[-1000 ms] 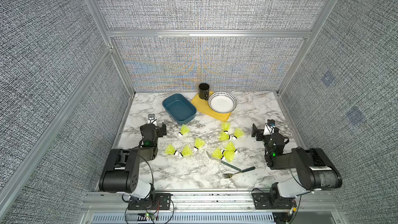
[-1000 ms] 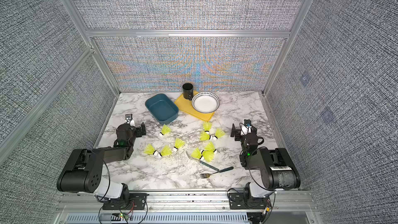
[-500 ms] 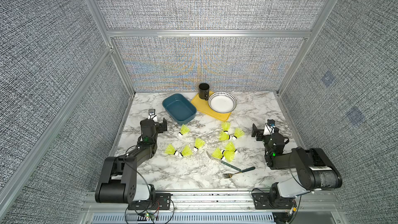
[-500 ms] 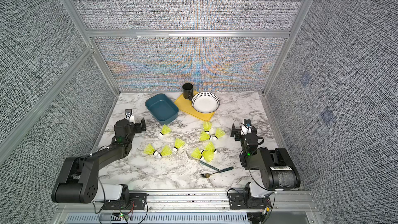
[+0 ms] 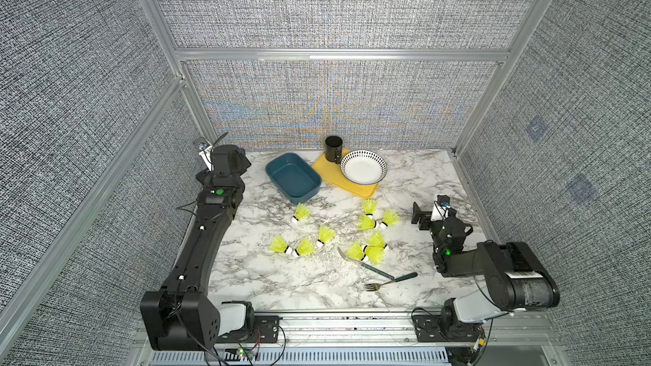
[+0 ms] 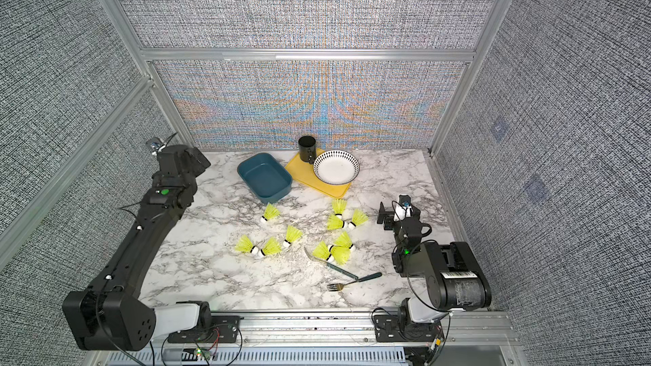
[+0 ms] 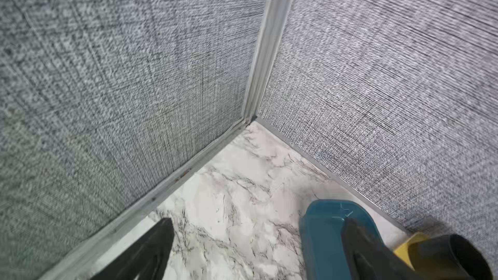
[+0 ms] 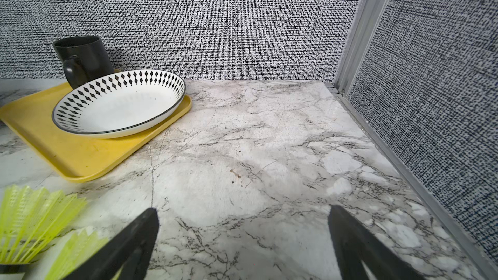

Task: Put the shuttlecocks into the storage box
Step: Move the storage box to the center of the board.

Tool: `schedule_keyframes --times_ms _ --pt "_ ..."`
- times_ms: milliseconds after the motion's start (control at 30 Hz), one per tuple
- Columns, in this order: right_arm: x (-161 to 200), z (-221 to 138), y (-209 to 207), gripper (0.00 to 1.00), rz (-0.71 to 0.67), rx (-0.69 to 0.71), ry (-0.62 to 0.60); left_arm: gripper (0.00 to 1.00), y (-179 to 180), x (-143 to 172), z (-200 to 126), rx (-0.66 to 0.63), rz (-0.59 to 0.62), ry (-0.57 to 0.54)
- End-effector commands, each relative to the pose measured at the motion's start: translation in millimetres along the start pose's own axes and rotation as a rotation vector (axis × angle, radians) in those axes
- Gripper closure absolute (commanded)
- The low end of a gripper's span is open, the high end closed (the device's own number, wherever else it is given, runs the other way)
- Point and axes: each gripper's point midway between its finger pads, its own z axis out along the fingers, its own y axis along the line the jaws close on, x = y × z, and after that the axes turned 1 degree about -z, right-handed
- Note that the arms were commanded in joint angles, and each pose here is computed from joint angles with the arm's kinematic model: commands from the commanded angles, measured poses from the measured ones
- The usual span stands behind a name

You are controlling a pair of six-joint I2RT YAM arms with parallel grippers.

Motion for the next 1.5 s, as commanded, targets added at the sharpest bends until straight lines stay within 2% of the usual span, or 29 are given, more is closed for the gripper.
schedule_keyframes --times_ms 0,67,133,167,200,233,267,333,433,500,567,667,733,800,867,967,1067,1233,1367,1467 --pt "-11 3 -3 0.01 0.004 0.021 -0.021 0.11 3 57 2 -0.004 -0.018 0.296" --pt "-31 16 -5 0.01 0.003 0.063 0.027 0.13 -17 67 8 0.066 -0.021 0.362" --pt "-66 33 -4 0.01 0.062 0.067 0.143 0.09 -24 81 13 0.067 -0.019 0.448" --pt "-85 38 2 0.01 0.081 0.034 0.176 0.05 -25 88 14 0.060 -0.018 0.482" --pt "-120 42 8 0.01 0.122 -0.001 0.178 0.04 -26 95 15 0.057 -0.020 0.520" --pt "-143 43 12 0.01 0.200 -0.018 0.195 0.04 -31 102 16 0.076 -0.028 0.554" --pt "-152 43 12 0.01 0.298 -0.008 0.236 0.04 -37 108 16 0.100 -0.037 0.579" --pt "-144 47 15 0.01 0.493 -0.047 0.386 0.05 -47 120 19 0.127 -0.049 0.633" --pt "-131 53 37 0.01 0.672 -0.241 0.462 0.15 -63 142 26 0.156 -0.054 0.713" --pt "-148 47 55 0.01 0.617 -0.238 0.410 0.21 -74 151 30 0.174 -0.059 0.751" --pt "-169 41 75 0.01 0.534 -0.221 0.365 0.34 -90 163 35 0.220 -0.052 0.802" --pt "-197 34 100 0.01 0.465 -0.223 0.319 0.44 -109 180 45 0.247 -0.023 0.881" --pt "-221 20 114 0.01 0.447 -0.252 0.205 0.45 -115 191 53 0.237 0.009 0.929" --pt "-229 8 122 0.01 0.519 -0.326 0.110 0.47 -118 207 63 0.205 0.051 0.976" --pt "-218 13 122 0.01 0.583 -0.334 0.172 0.47 -115 219 68 0.164 0.079 1.010" --pt "-211 20 142 0.01 0.487 -0.357 0.296 0.50 -105 233 74 0.088 0.101 1.042" --pt "-215 20 148 0.01 0.439 -0.358 0.305 0.52 -90 238 75 0.004 0.108 1.044" --pt "-206 22 150 0.02 0.417 -0.360 0.323 0.53 -96 246 81 0.037 0.091 1.044" --pt "-197 23 157 0.02 0.399 -0.380 0.352 0.64 -104 258 89 0.064 0.092 1.047" --pt "-194 24 158 0.02 0.386 -0.379 0.360 0.77 -103 262 90 0.055 0.101 1.049"
